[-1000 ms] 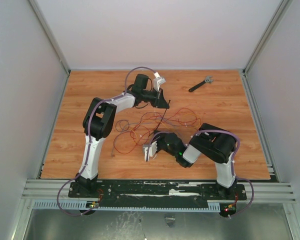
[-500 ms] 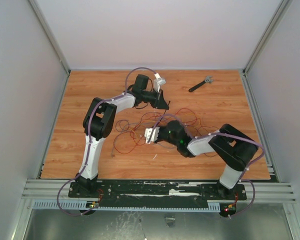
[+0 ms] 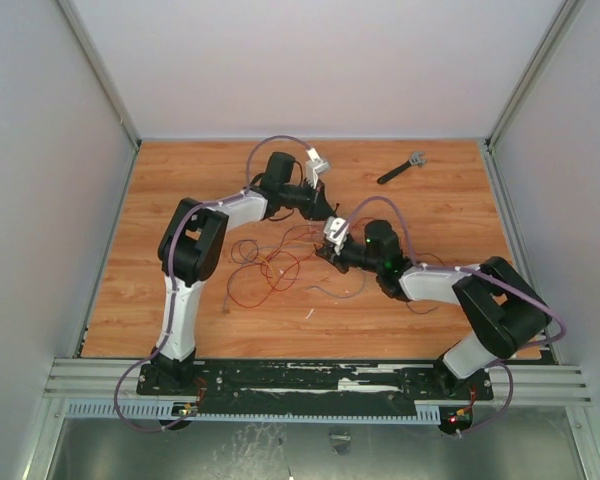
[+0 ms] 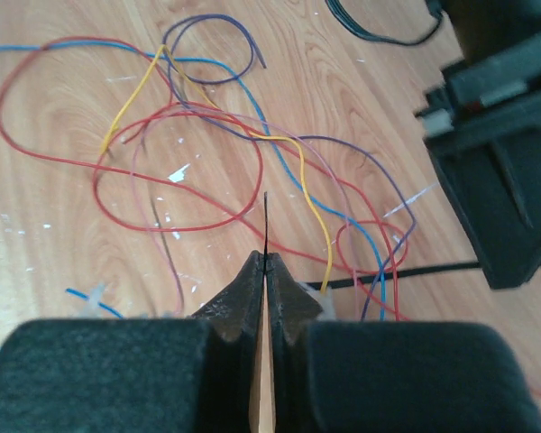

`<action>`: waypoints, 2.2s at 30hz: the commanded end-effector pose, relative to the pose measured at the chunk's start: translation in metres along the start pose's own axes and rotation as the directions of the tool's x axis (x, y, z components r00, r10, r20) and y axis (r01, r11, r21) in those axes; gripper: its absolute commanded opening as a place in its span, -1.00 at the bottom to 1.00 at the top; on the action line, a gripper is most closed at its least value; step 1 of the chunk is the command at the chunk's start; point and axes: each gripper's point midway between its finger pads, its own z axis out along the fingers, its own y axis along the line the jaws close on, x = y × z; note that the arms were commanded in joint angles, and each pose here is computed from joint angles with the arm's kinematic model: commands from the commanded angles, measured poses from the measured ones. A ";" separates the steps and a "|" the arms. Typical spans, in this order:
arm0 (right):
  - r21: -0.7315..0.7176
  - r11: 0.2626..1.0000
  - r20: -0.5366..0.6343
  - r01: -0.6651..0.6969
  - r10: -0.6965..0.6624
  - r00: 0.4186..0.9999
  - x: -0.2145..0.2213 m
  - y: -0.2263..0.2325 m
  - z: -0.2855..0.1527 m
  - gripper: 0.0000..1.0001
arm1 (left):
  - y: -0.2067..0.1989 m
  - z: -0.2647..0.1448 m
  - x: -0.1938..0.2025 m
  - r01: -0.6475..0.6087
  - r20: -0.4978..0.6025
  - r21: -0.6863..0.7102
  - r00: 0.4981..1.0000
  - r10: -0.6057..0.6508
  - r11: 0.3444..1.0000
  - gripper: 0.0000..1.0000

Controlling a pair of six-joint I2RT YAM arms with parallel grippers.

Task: Zip-tie the wires
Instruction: Tie the cable at the center of the board.

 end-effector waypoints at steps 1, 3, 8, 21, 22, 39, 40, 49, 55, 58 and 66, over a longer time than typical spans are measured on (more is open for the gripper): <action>-0.079 0.983 0.123 -0.166 0.175 0.977 -0.028 0.009 -0.018 -1.00 | -0.024 -0.017 -0.040 -0.144 0.136 -0.015 0.980 0.145 0.989 -1.00; -0.106 0.974 0.132 -0.198 0.211 0.969 -0.032 0.009 -0.022 -1.00 | -0.028 -0.021 -0.039 -0.164 0.164 -0.020 0.973 0.165 0.986 -1.00; -0.171 0.951 0.129 -0.259 0.282 0.951 -0.039 0.003 -0.030 -1.00 | -0.025 -0.026 -0.034 -0.217 0.166 -0.062 0.960 0.225 0.974 -1.00; -0.278 0.892 0.024 -0.355 0.376 0.926 -0.040 -0.007 -0.033 -1.00 | -0.054 -0.065 -0.035 -0.449 0.279 -0.238 0.817 0.504 0.861 -1.00; -0.281 0.888 0.010 -0.365 0.383 0.924 -0.038 -0.007 -0.032 -1.00 | -0.057 -0.067 -0.034 -0.461 0.288 -0.250 0.804 0.520 0.851 -1.00; -0.308 0.823 -0.104 -0.477 0.469 0.877 -0.020 -0.008 -0.038 -1.00 | -0.069 -0.094 -0.033 -0.606 0.244 -0.451 0.623 0.743 0.656 -1.00; -0.308 0.822 -0.108 -0.479 0.470 0.876 -0.019 -0.008 -0.038 -1.00 | -0.071 -0.095 -0.033 -0.621 0.235 -0.455 0.607 0.759 0.638 -1.00; -0.334 0.795 -0.159 -0.506 0.482 0.862 -0.015 -0.008 -0.038 -1.00 | -0.082 -0.097 -0.025 -0.731 0.168 -0.477 0.469 0.867 0.488 -1.00; -0.355 0.780 -0.170 -0.515 0.488 0.856 -0.016 -0.007 -0.039 -1.00 | -0.085 -0.096 -0.025 -0.745 0.165 -0.480 0.442 0.882 0.463 -1.00; -0.366 0.774 -0.178 -0.517 0.487 0.855 -0.017 -0.008 -0.038 -1.00 | -0.087 -0.095 -0.026 -0.749 0.170 -0.477 0.435 0.884 0.460 -1.00; -0.427 0.722 -0.233 -0.544 0.494 0.838 -0.015 -0.003 -0.040 -1.00 | -0.085 -0.093 -0.024 -0.782 0.121 -0.479 0.392 0.912 0.400 -1.00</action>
